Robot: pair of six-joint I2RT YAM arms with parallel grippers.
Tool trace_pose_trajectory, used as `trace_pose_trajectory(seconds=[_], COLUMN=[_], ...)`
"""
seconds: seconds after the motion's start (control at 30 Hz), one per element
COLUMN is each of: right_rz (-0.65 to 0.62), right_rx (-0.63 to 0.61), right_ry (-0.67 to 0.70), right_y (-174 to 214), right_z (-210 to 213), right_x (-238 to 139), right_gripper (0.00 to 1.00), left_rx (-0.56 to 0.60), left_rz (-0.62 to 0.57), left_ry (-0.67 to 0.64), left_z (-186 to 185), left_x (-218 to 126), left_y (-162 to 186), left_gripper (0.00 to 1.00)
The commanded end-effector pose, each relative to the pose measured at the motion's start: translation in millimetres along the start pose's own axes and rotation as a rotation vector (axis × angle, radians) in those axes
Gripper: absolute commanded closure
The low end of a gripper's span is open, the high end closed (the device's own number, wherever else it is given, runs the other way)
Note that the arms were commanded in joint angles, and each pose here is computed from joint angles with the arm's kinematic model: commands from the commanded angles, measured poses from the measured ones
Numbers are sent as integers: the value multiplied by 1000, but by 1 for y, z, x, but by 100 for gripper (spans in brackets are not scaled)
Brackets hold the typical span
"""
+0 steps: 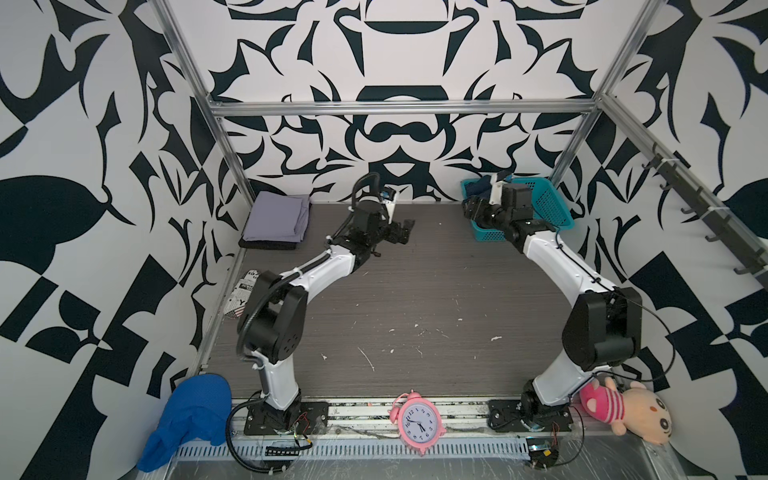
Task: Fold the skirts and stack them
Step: 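Reach the right gripper into the teal basket and grasp the dark blue jeans, then lift the jeans out of the basket with the right gripper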
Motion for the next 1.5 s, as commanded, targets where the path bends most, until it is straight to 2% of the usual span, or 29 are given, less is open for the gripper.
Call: trace_pose_trajectory(seconds=[0.0, 0.2, 0.23, 0.27, 0.37, 0.43, 0.47, 0.53, 0.63, 0.67, 0.7, 0.83, 0.93, 1.17, 1.3, 1.47], right_rz=[9, 84, 106, 134, 169, 166, 164, 166, 170, 165, 153, 87, 39, -91, -192, -294], right_rx=[-14, -60, -61, -58, -57, -71, -76, -79, -73, -75, -80, -104, -129, -180, -199, -255], right_ry=[100, 136, 142, 141, 119, 110, 106, 78, 53, 55, 55, 58, 71, 67, -7, -133], right_y=[-13, -12, -10, -8, -6, -8, -9, -13, -22, -25, -30, -57, -83, -146, -176, -190], right_z=[-13, -31, -34, -37, -41, -43, -44, -45, -46, -46, -45, -39, -34, -13, 10, 54], right_x=[-1, 23, 29, 35, 53, 62, 66, 72, 75, 73, 70, 46, 21, -61, -116, -169], right_gripper=[16, 13, 11, 0, 1, 5, 9, 24, 56, 61, 72, 95, 100, 100, 100, 100], left_rx=[10, -6, -9, -10, -6, -2, -3, -3, -12, -12, -13, -10, -6, -48, -24, 49], left_rz=[34, 67, 64, 67, 76, 77, 72, 68, 52, 48, 51, 55, 40, -91, -203, -247], left_ry=[37, 78, 74, 71, 47, 30, 22, 11, 2, 1, -1, -21, -22, 27, 19, -22], left_z=[-24, -36, -35, -34, -31, -30, -29, -28, -26, -26, -25, -24, -25, -45, -46, -41], left_x=[18, 34, 33, 32, 28, 23, 21, 16, 9, 7, 6, -1, -8, -64, -100, -119], left_y=[3, 15, 16, 18, 20, 21, 20, 21, 23, 24, 25, 25, 21, -14, -24, -21], left_gripper=[0, 1, 1, 0, 1, 1, 1, 1, 1, 1, 1, 1, 1, 1, 1, 1])
Point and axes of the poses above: each gripper's point midway between its finger pads, its own x axis out along the fingers, its own z axis along the line the jaws close on, y = z × x, the point moved 8 cm from there along -x, back along the fingers, and after that the axes turned 15 degrees about -x, right-handed, at the moved point
